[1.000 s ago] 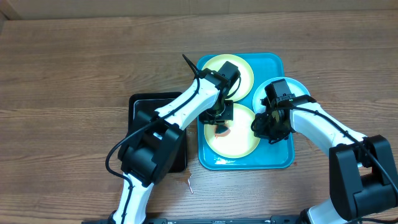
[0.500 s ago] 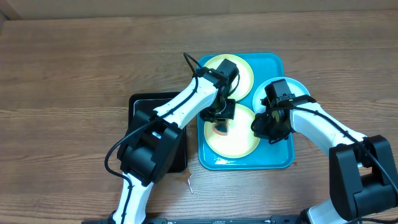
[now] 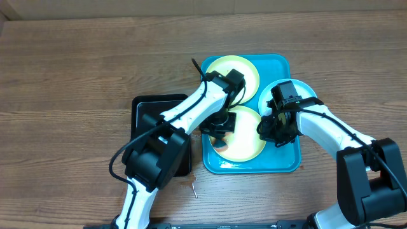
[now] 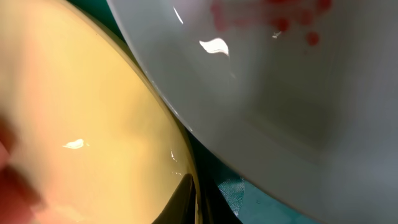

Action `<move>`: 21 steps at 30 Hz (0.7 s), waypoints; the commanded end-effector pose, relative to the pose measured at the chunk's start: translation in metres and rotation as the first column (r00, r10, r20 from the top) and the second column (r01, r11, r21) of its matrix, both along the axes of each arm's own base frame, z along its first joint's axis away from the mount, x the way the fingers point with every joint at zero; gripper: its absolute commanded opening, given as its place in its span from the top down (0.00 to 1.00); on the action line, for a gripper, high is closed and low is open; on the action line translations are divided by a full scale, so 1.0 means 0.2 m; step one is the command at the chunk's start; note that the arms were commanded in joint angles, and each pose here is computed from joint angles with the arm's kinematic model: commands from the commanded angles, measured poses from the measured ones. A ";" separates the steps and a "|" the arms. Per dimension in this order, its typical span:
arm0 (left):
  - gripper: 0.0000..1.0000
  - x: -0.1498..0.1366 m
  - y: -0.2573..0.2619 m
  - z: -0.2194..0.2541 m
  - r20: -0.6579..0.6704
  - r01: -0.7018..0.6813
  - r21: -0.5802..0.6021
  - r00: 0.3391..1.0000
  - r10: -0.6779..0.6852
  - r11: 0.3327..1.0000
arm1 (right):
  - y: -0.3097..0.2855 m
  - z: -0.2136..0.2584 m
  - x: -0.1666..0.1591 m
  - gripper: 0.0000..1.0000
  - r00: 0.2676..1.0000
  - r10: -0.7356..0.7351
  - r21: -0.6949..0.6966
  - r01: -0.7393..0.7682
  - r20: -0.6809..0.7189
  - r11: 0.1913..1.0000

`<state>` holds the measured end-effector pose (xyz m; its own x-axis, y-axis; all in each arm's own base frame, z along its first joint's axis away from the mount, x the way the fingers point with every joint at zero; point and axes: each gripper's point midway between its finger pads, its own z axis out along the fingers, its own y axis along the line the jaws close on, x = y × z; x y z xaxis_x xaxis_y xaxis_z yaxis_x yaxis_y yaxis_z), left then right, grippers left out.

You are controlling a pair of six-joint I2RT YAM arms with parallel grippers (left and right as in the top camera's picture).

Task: Clean dirty plates on tray and stack at the side
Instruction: 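Scrub the lower yellow plate with the sponge in the left gripper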

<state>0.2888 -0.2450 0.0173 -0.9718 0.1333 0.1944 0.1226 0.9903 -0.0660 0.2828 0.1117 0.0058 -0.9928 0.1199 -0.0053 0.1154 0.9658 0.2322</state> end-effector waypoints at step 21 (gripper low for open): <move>0.96 0.02 -0.47 0.05 0.041 0.010 -0.355 0.999 0.005 0.935 | -0.03 -0.04 -0.02 0.96 1.000 -0.005 -0.019 0.004 -0.028 1.000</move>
